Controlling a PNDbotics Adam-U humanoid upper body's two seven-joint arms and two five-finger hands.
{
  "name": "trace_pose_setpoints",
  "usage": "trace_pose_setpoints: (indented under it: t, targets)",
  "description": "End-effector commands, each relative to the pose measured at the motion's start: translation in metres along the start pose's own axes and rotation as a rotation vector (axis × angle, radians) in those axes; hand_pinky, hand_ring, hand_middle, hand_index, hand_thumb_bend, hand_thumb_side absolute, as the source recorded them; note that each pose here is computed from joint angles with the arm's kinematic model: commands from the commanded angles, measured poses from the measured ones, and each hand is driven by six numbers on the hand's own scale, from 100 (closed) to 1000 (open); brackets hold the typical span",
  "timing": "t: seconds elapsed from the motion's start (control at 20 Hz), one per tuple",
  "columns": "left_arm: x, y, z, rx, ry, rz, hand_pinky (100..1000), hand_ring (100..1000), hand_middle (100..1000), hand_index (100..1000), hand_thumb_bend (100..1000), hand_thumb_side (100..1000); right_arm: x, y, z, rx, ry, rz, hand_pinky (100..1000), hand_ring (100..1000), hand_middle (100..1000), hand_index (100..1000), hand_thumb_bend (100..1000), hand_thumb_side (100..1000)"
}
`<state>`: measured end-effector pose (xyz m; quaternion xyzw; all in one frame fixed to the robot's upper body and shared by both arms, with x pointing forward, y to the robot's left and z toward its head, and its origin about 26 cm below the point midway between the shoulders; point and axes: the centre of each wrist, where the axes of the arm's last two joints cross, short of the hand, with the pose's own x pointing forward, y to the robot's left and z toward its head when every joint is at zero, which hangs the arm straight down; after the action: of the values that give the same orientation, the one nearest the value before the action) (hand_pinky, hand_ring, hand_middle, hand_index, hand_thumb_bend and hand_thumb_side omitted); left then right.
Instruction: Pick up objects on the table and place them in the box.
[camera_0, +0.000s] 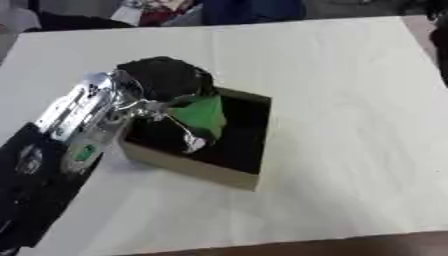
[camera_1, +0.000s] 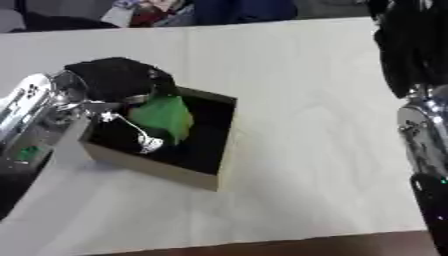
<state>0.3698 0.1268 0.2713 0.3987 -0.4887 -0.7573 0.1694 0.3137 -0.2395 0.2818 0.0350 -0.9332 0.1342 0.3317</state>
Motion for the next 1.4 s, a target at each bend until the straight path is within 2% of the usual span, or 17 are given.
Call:
trace_pose_setpoints:
  t: [0.05,0.15,0.25,0.5,0.7,0.85,1.0,1.15,1.4]
  targets:
    - [-0.004,0.009,0.007,0.008,0.039,-0.048,726,907,816,908,644,696,0.009,-0.002,-0.003,0.0,-0.035,0.004,996,857,601,932,100,944]
    - [-0.004,0.01,0.008,0.011,0.053,-0.055,736,914,821,913,744,708,0.009,-0.002,-0.003,-0.001,-0.033,0.002,996,857,601,931,100,944]
    - [-0.005,0.011,0.01,0.019,0.068,-0.059,739,917,822,913,760,716,0.008,-0.002,-0.002,-0.002,-0.032,0.001,996,857,601,932,100,943]
    - [-0.007,0.02,0.021,0.112,0.097,-0.035,710,902,809,900,679,759,0.008,-0.001,-0.002,-0.006,-0.031,-0.004,997,857,601,931,100,939]
    - [-0.013,0.039,0.051,0.375,0.149,0.028,640,877,797,890,584,881,0.008,-0.001,-0.001,-0.011,-0.031,-0.005,996,857,602,931,100,937]
    - [-0.019,0.047,0.076,0.655,0.218,0.166,550,829,770,880,571,938,0.007,-0.001,-0.001,-0.017,-0.033,-0.008,996,858,603,932,100,935]
    - [-0.025,0.047,0.096,0.895,0.296,0.344,510,801,751,872,567,977,0.007,-0.002,-0.001,-0.022,-0.036,-0.011,995,858,604,931,100,931]
    - [-0.034,0.037,0.108,1.066,0.373,0.515,474,771,729,869,546,997,0.007,-0.002,-0.001,-0.028,-0.042,-0.014,995,859,604,931,100,926]
    - [-0.052,0.012,0.123,1.299,0.48,0.725,456,744,701,860,534,996,0.007,-0.002,-0.001,-0.037,-0.048,-0.016,996,859,604,930,100,924]
